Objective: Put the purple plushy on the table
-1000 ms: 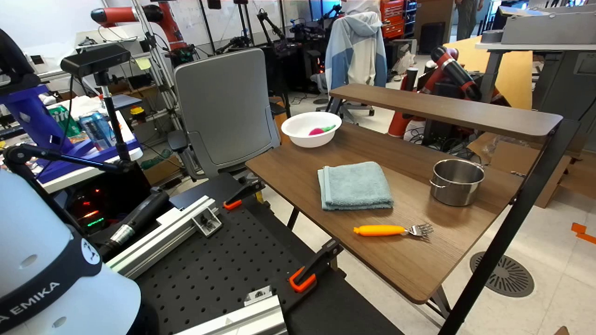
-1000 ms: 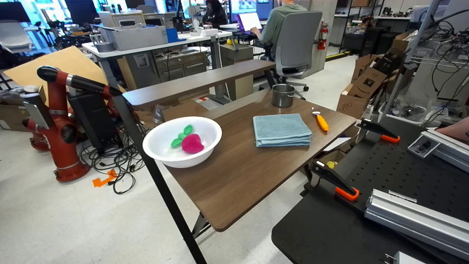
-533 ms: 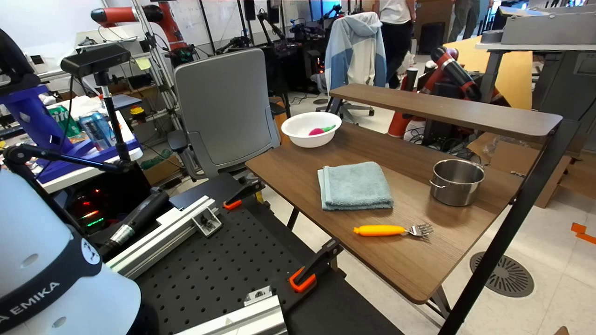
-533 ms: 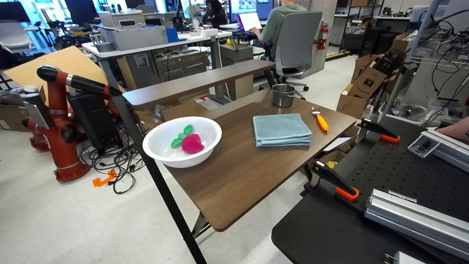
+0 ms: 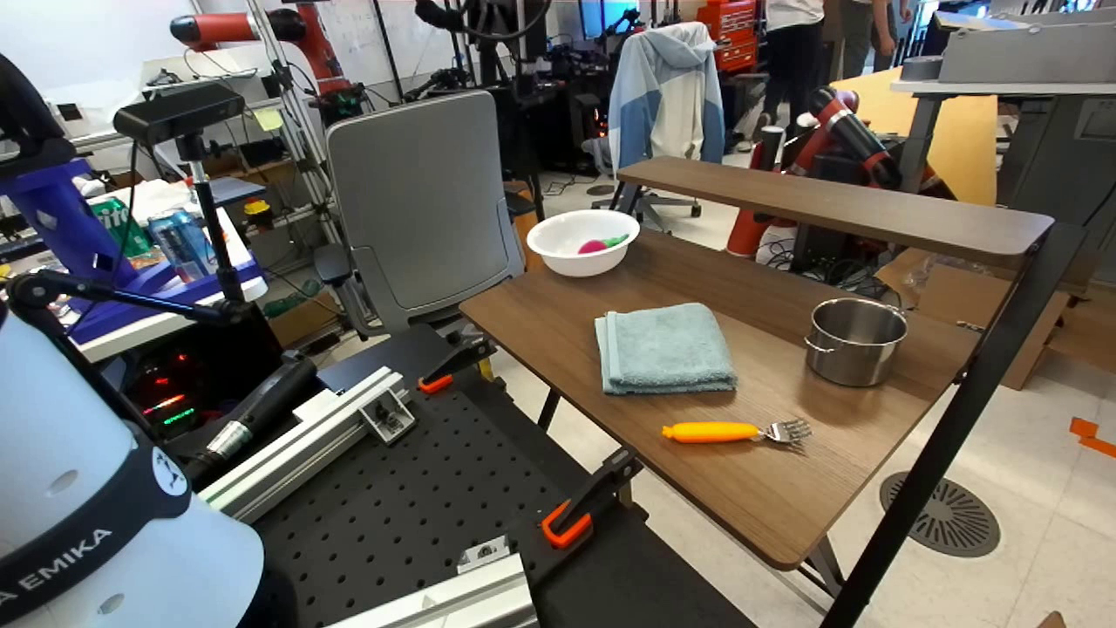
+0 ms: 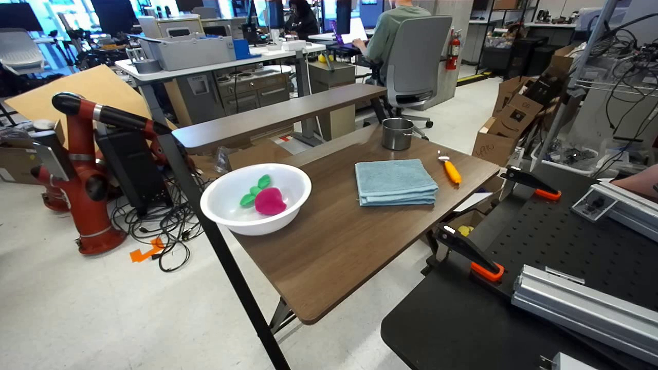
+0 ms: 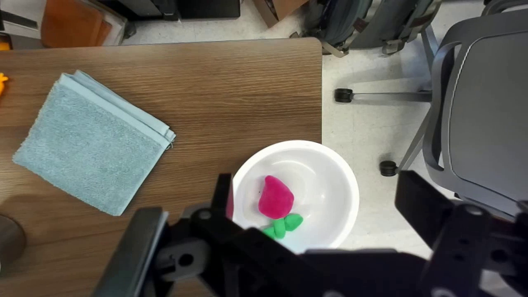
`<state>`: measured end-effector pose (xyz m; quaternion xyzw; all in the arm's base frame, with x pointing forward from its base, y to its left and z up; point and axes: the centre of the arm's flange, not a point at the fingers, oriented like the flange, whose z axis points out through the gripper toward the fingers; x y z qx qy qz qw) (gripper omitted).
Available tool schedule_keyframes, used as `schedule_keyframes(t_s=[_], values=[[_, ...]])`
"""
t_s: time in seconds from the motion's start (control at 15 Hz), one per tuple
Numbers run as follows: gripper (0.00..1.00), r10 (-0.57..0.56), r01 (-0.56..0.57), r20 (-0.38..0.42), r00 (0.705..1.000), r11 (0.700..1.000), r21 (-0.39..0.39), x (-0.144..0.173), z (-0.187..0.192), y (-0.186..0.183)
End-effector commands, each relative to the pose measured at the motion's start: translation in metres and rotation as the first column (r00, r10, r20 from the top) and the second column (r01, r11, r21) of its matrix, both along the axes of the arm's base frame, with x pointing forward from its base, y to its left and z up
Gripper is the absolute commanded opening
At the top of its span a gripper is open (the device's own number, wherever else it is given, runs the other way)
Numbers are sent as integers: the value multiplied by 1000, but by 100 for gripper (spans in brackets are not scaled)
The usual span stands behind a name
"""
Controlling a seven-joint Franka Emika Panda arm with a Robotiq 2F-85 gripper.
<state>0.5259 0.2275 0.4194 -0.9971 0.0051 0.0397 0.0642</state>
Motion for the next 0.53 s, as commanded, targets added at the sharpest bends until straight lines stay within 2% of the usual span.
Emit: schedule_keyframes(t_s=[0.0, 0.2, 0.47], values=[[100, -26, 26, -2, 1000, 1000, -4, 33, -22, 23], [100, -29, 29, -13, 999, 999, -23, 46, -52, 40], [100, -39, 39, 9, 999, 998, -48, 51, -92, 59]])
